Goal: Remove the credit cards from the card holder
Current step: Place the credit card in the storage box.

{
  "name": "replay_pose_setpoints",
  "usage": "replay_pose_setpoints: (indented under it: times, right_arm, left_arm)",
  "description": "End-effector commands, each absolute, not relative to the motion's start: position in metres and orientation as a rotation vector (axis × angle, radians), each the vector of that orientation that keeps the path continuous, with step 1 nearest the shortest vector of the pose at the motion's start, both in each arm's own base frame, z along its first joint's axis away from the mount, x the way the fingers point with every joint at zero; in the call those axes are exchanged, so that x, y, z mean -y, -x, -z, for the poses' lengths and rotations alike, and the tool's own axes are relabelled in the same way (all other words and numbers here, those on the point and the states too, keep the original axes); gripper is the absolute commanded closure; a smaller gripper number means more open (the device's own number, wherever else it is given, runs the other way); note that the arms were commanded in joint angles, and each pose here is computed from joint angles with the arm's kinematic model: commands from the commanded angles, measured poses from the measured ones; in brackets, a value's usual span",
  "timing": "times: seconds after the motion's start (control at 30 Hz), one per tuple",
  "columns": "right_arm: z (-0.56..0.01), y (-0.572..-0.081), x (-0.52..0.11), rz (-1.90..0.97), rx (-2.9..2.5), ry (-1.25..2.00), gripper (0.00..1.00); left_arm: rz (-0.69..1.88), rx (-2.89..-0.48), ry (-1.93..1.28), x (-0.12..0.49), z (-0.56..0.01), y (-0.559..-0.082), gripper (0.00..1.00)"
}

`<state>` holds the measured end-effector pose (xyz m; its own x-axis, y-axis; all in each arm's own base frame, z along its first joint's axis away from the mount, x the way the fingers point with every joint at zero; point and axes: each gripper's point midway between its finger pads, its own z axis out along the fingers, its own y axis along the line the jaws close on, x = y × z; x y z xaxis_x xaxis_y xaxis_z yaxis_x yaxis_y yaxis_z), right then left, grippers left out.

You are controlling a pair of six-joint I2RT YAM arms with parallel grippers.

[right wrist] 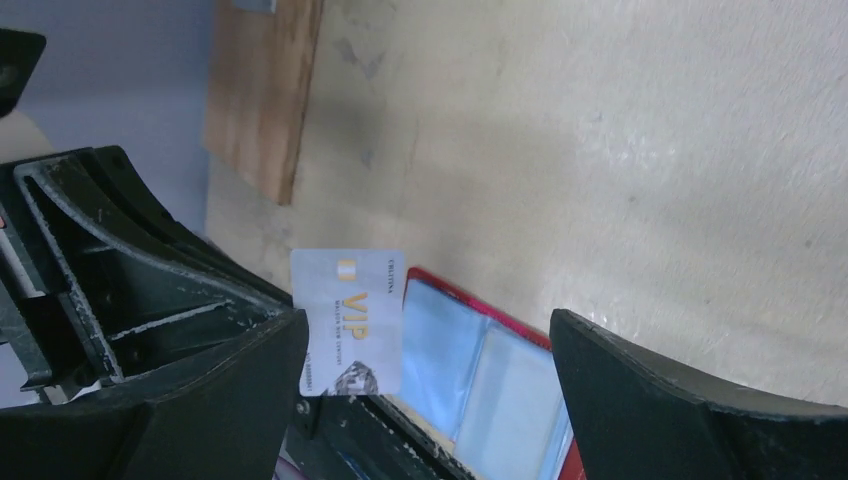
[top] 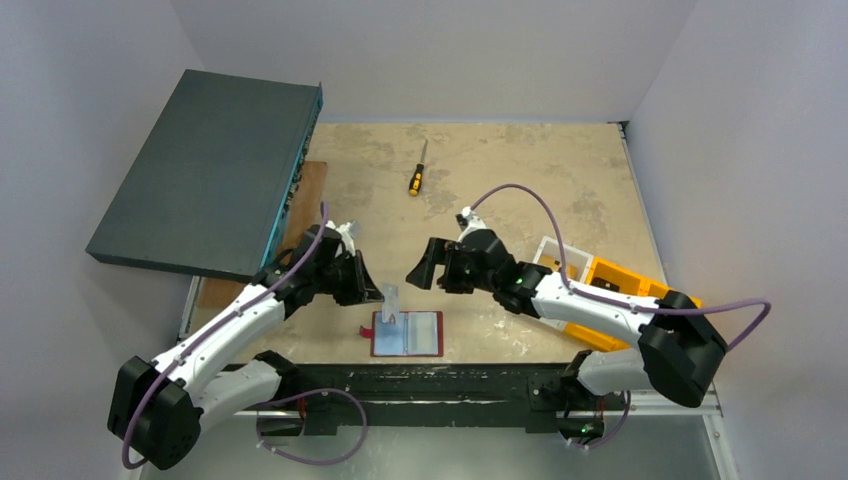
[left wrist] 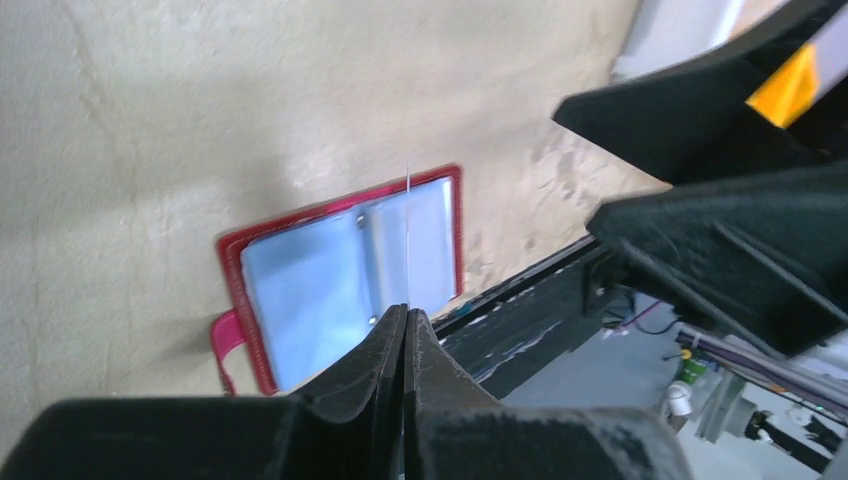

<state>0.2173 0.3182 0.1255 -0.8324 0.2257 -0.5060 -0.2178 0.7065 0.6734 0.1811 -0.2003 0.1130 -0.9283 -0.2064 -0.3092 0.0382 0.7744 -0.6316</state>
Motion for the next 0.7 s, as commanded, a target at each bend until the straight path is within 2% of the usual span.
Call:
replay_pose_setpoints:
  times: [0.0, 0.13, 0.4, 0.57, 0.67]
  right_arm:
    - [-0.184, -0.231, -0.331, -1.348, -2.085, 0.058, 0.07]
    - [-0.208, -0.237, -0.335, -1.463, -1.994, 0.099, 0.07]
    - [-0.229, -0.242, -0.34, -1.665, -1.909, 0.134, 0.16]
    - [-0.245, -0.238, -0.347, -1.806, -1.837, 0.163, 0.18]
    - [-0.253, -0.233, -0.349, -1.886, -1.798, 0.173, 0.25]
  left_arm:
    - [1.081, -2.488, 0.139, 0.211, -0.162, -0.2, 1.0]
    - [1.186, -2.411, 0.173, 0.215, -0.192, -0.213, 1.0]
    - [1.331, -2.245, 0.176, 0.216, -0.252, -0.233, 1.0]
    - [1.396, -2.215, 0.158, 0.22, -0.266, -0.237, 1.0]
    - [1.414, -2.211, 0.152, 0.222, -0.268, -0.239, 1.0]
